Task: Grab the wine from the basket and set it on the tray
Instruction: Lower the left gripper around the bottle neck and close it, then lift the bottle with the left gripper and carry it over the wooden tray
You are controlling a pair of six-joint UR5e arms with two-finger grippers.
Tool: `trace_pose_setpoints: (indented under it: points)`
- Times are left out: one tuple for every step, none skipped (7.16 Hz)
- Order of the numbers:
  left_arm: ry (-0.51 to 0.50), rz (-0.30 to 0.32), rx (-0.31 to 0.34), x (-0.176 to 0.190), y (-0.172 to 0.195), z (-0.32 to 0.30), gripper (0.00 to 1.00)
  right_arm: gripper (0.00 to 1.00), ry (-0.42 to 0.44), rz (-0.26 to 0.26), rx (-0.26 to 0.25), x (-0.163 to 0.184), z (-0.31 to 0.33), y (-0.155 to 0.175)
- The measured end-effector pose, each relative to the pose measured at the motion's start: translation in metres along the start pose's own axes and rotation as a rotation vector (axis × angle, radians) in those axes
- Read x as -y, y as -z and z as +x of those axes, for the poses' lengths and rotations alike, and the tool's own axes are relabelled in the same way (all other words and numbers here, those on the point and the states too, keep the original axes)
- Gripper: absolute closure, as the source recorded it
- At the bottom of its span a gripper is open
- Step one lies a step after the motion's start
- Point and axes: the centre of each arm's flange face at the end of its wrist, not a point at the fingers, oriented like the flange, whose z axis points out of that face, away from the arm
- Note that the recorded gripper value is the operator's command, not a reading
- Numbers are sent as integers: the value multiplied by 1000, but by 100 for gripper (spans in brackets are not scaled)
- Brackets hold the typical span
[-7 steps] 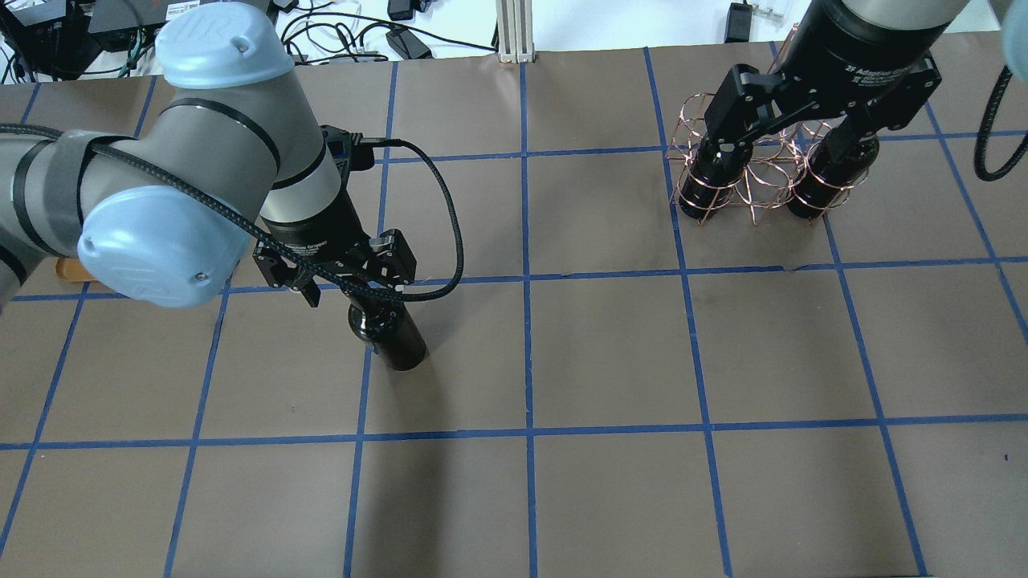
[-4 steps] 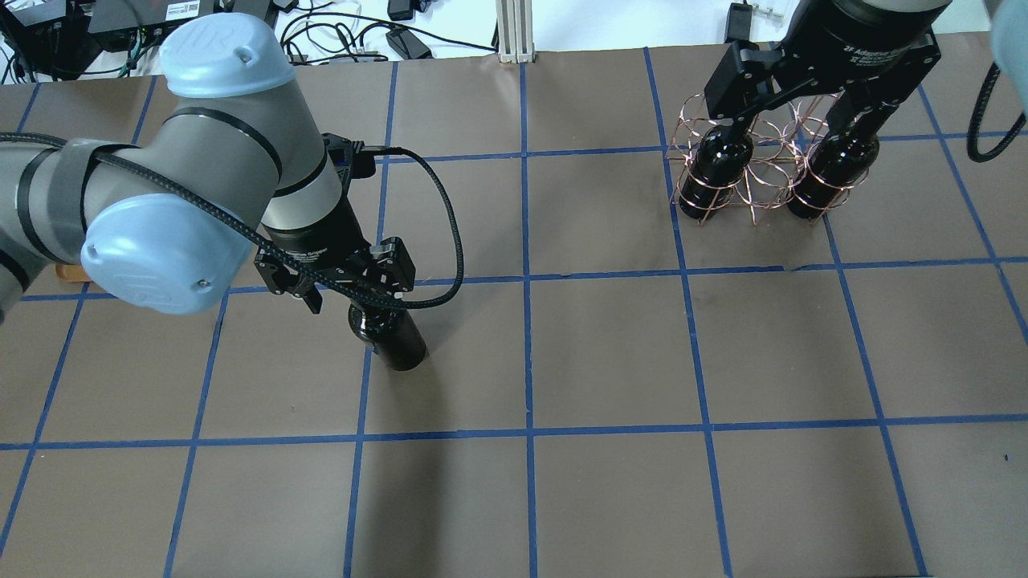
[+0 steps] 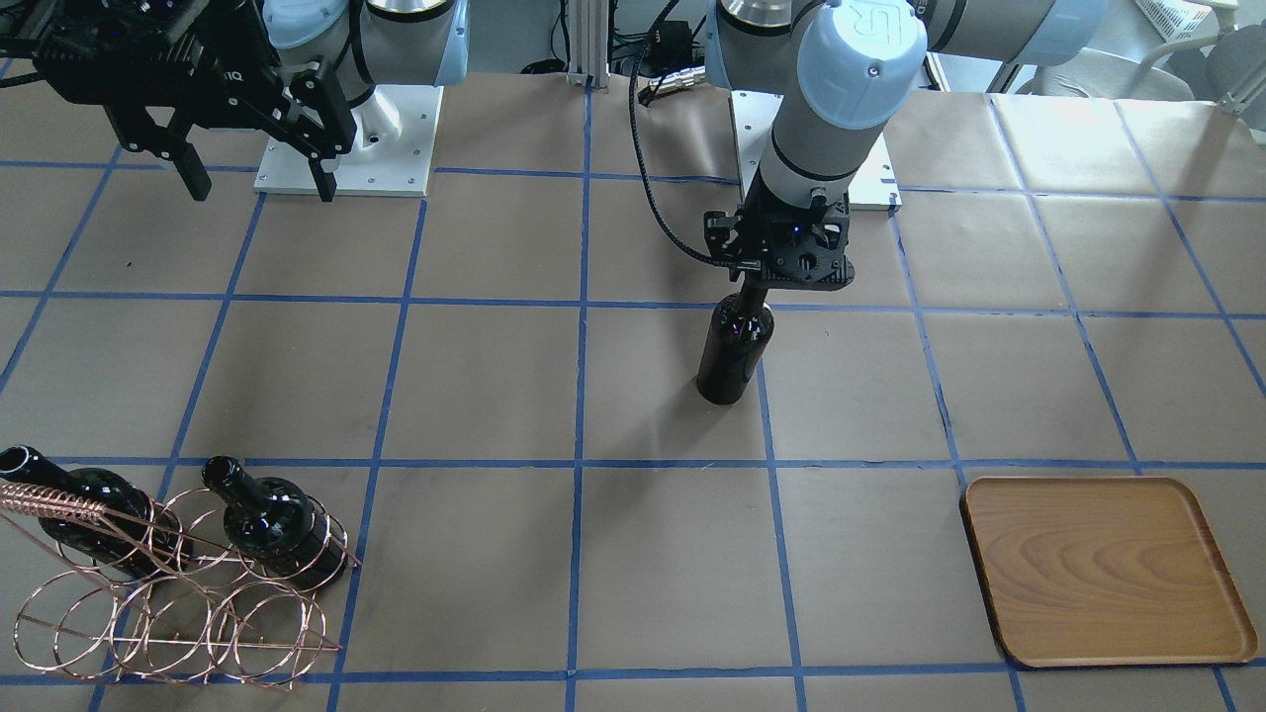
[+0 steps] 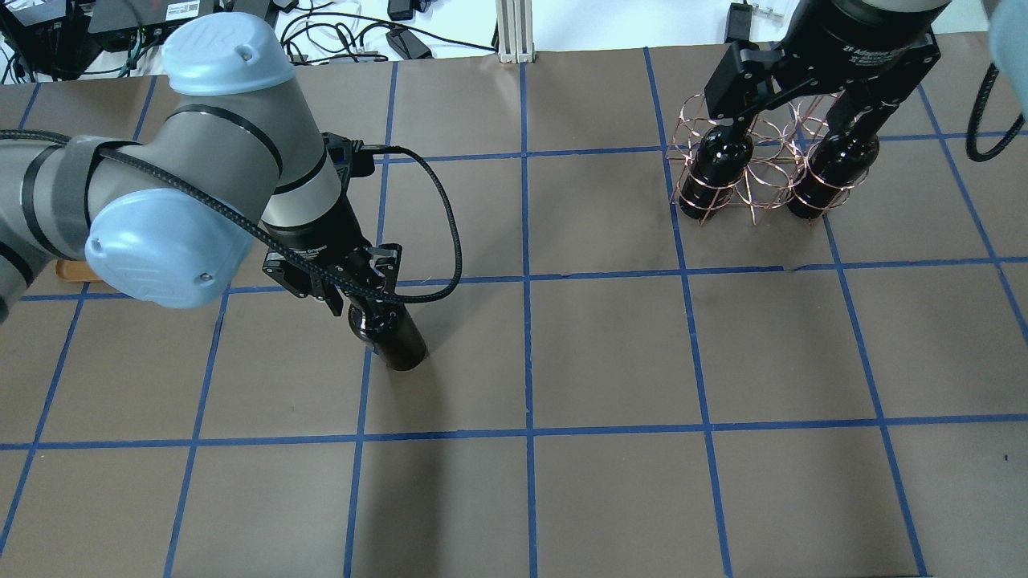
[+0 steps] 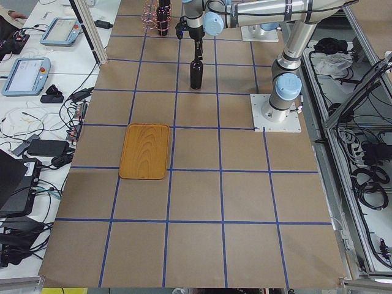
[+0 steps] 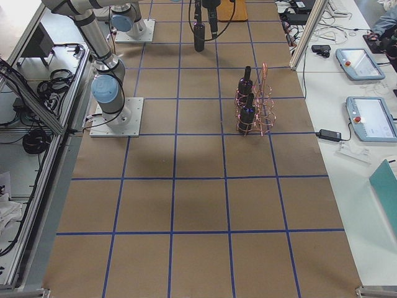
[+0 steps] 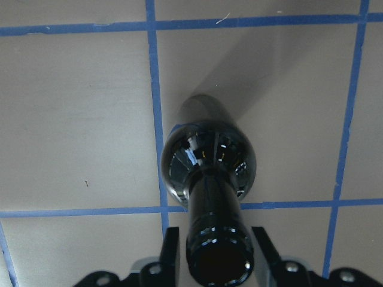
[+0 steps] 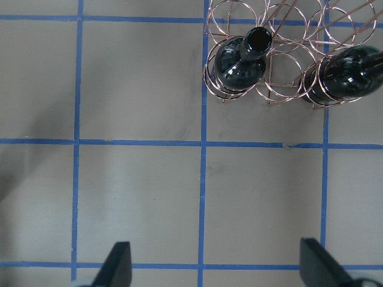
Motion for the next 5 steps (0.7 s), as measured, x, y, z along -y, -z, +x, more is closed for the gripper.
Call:
trace_pose_setpoints:
  points:
    - [-1,1,-1,1,0,0,100,0,-1,-2,0,0,0,0]
    - [-2,2,-3,2,0,0,100,0,-1,-4,1,0,-1,0]
    - [-2,3,-5,3,1,0,100,0,-1,-4,1,-1,-1,0]
    - [-4,9,-7,5,4,-1,100,0,-1,-5,2,-1,-1,-1]
    - [-18,31,-9,9,15,-5,100,0,-1,-6,2,-1,-1,-1]
